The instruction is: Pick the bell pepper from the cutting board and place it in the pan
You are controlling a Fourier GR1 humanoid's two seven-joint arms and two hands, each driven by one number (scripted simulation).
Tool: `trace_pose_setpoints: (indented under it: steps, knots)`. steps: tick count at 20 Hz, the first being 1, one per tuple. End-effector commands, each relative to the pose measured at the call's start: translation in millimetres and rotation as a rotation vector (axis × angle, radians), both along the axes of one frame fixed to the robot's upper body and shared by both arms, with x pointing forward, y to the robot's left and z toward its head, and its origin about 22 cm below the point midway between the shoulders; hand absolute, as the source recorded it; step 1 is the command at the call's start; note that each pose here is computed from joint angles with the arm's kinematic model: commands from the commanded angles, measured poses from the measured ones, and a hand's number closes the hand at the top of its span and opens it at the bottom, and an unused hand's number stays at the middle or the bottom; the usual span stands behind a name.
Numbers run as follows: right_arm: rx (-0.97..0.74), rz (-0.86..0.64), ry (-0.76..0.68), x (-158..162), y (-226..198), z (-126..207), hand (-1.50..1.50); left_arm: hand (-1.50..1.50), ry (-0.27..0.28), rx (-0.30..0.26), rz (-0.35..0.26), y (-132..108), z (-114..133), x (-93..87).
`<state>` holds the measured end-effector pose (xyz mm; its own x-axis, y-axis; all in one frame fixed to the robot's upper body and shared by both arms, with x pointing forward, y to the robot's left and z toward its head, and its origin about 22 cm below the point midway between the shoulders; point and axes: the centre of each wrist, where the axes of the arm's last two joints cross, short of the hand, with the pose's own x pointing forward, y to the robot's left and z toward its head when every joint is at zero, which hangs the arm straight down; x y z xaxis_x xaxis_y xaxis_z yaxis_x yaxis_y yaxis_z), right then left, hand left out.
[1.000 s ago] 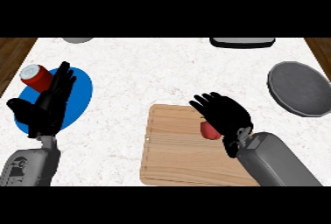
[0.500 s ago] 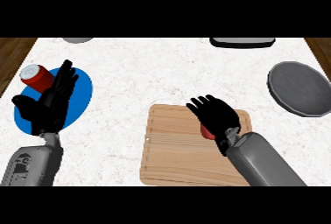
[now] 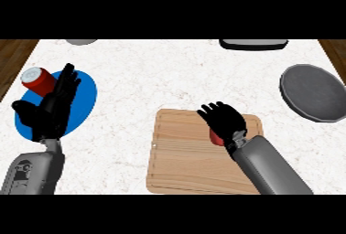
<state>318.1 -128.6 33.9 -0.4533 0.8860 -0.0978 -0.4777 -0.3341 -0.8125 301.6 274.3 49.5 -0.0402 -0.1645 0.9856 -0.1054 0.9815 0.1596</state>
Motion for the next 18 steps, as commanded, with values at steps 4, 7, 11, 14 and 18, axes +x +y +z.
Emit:
trace_pose_setpoints:
  steps: [4,7,11,14,18]
  knots:
    - [0.008,0.129,0.069,9.9,-0.4,-12.5,1.50,0.00,0.009,-0.001,-0.011,-22.6,2.3,-7.0]
    - [-0.002,0.145,0.046,-2.0,-6.8,-13.5,1.50,0.00,0.001,0.011,-0.003,8.7,-16.2,-13.8]
    - [-0.005,0.144,0.033,-3.2,-13.7,-3.9,1.50,0.00,-0.015,-0.011,0.007,5.1,-10.3,-12.6]
    - [0.015,0.144,0.000,-3.9,1.7,-26.8,1.50,0.00,-0.015,0.005,0.005,15.1,22.3,-12.0]
    - [0.189,0.013,-0.075,-31.5,-17.6,-18.6,1.50,0.00,0.010,0.003,-0.002,4.4,1.9,-9.6]
